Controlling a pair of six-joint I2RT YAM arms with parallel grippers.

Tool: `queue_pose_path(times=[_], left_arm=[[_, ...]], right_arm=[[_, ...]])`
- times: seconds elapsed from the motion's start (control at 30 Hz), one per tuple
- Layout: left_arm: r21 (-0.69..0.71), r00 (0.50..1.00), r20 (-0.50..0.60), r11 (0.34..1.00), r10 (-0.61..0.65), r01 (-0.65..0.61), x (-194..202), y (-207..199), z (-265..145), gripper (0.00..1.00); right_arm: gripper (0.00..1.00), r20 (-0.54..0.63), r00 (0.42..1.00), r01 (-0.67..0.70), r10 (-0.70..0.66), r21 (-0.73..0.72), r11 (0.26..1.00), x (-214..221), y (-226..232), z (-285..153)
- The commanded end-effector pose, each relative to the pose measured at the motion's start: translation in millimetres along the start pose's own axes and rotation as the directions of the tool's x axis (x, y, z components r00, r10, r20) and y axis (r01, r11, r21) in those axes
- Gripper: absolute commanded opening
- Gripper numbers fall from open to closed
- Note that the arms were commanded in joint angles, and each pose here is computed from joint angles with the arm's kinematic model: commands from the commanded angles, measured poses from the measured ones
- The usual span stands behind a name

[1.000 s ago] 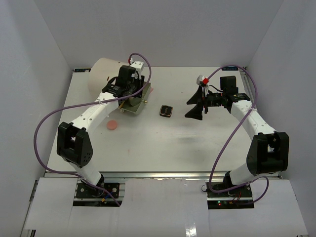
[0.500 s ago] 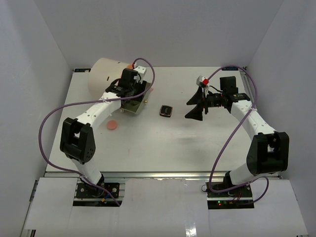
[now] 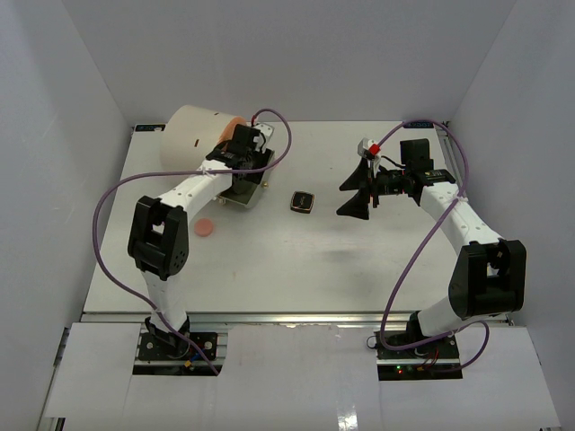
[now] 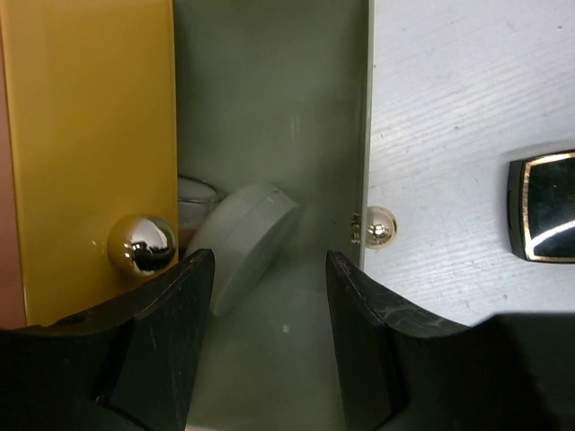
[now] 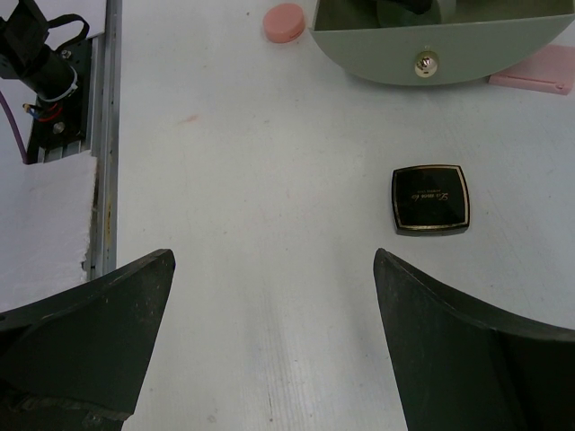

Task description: Organize the makeup

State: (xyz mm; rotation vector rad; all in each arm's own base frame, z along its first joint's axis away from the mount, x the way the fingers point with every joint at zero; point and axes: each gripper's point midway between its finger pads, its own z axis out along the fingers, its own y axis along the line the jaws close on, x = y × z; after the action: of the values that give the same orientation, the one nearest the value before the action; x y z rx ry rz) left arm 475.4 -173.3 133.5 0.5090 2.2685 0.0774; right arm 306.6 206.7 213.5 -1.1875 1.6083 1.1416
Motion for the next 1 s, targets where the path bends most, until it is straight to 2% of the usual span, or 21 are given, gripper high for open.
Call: queue_pose_path(times=[0.0, 0.33, 0.57, 0.97], left_arm=[[-0.053, 0.999, 0.041, 0.999, 0.016, -0.013, -19.1, 13.3, -1.2, 0.63], [-0.056, 1.000, -0.002, 0.998, 0.028, -0.028, -5.9, 9.6, 17.1, 0.62], [-0.065, 1.000, -0.008, 0.998, 0.016, -0.017, -3.9, 10.6, 20.3, 0.55], [-0.082, 0.999, 0.043, 0.997, 0.007, -0.004, -22.6, 17.1, 5.2, 0.61]], right_arm=[[0.98, 0.012, 1.000, -0.013, 0.013, -0.025, 1.000, 1.2, 2.4, -0.4], [0.98, 0.013, 1.000, -0.011, 0.011, -0.025, 1.000, 0.8, 2.1, -1.8], [0.98, 0.018, 1.000, -0.011, 0.012, -0.026, 1.000, 0.0, 2.3, -3.0], [0.98, 0.018, 1.000, -0.013, 0.014, -0.026, 1.000, 0.5, 2.0, -3.3]])
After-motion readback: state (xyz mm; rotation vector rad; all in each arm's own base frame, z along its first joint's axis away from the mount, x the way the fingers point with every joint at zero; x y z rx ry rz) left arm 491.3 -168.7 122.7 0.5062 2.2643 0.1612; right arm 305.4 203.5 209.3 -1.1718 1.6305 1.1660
